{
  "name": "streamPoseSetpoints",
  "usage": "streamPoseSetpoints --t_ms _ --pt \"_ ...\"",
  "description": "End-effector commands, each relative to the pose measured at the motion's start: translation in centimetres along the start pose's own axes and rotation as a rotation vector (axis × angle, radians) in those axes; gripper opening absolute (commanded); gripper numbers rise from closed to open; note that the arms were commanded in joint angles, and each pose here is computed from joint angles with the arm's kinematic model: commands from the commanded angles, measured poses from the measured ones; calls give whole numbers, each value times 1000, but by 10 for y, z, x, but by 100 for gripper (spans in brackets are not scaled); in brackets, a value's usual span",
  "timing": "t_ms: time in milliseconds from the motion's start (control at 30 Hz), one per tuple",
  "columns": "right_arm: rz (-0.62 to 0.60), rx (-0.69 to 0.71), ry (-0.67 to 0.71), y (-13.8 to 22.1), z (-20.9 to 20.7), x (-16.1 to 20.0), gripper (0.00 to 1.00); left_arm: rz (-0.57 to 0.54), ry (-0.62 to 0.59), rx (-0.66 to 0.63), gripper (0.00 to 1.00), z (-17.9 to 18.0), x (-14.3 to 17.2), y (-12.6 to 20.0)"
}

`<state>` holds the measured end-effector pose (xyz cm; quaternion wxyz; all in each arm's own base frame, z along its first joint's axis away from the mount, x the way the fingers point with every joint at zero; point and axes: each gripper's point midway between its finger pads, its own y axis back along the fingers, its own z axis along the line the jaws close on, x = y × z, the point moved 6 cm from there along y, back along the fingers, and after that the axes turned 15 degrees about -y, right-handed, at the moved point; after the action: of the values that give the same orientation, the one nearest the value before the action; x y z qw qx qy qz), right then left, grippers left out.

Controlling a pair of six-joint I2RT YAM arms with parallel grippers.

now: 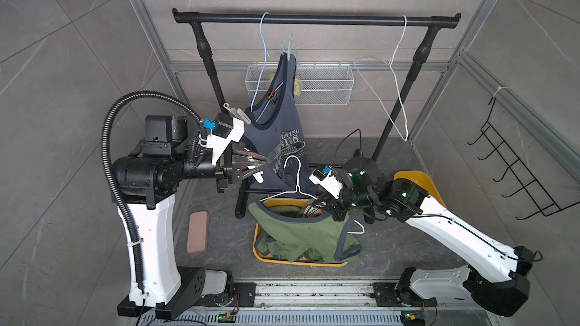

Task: Remove the clothespins securing tank tops to the hanger
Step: Place the hanger in the basket, then place the clothespin in the storage box.

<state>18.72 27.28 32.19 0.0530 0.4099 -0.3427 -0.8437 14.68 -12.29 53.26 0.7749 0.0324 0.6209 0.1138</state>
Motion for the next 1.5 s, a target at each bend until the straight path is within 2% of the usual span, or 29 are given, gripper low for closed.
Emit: streamPoseSetpoints --t_ms 0,100,200,300,400,500,600,800,900,967,1167,1467 --pt "-44 -103 -54 -24 -3 -8 0 -12 0 -7 0 -5 -4 2" --pt "23 -90 -111 -44 -18 9 0 -20 30 -6 0 1 -1 0" --pt "61 -51 -161 -55 -32 29 5 -27 61 -8 0 7 1 -2" --pt "87 2 -195 -59 -43 44 23 -32 91 -11 0 14 3 -5" --pt "95 36 -200 -57 -47 47 32 -39 110 -10 0 22 3 -8" --pt "67 68 -164 -44 -43 33 34 -31 133 -2 0 29 8 -14" --pt "-9 41 -112 -16 -24 7 36 -27 172 11 0 38 14 -20" --pt "-209 -173 7 56 37 -47 44 -78 228 86 0 45 13 -27" --pt "-265 -316 48 79 66 -71 52 -97 237 117 0 45 12 -28" --pt "-278 -384 69 87 81 -88 53 -102 242 131 0 44 12 -30" --pt "-314 -484 97 76 102 -129 54 -109 230 146 0 40 10 -30" --pt "-299 -544 114 43 120 -150 56 -115 203 147 0 34 6 -28"
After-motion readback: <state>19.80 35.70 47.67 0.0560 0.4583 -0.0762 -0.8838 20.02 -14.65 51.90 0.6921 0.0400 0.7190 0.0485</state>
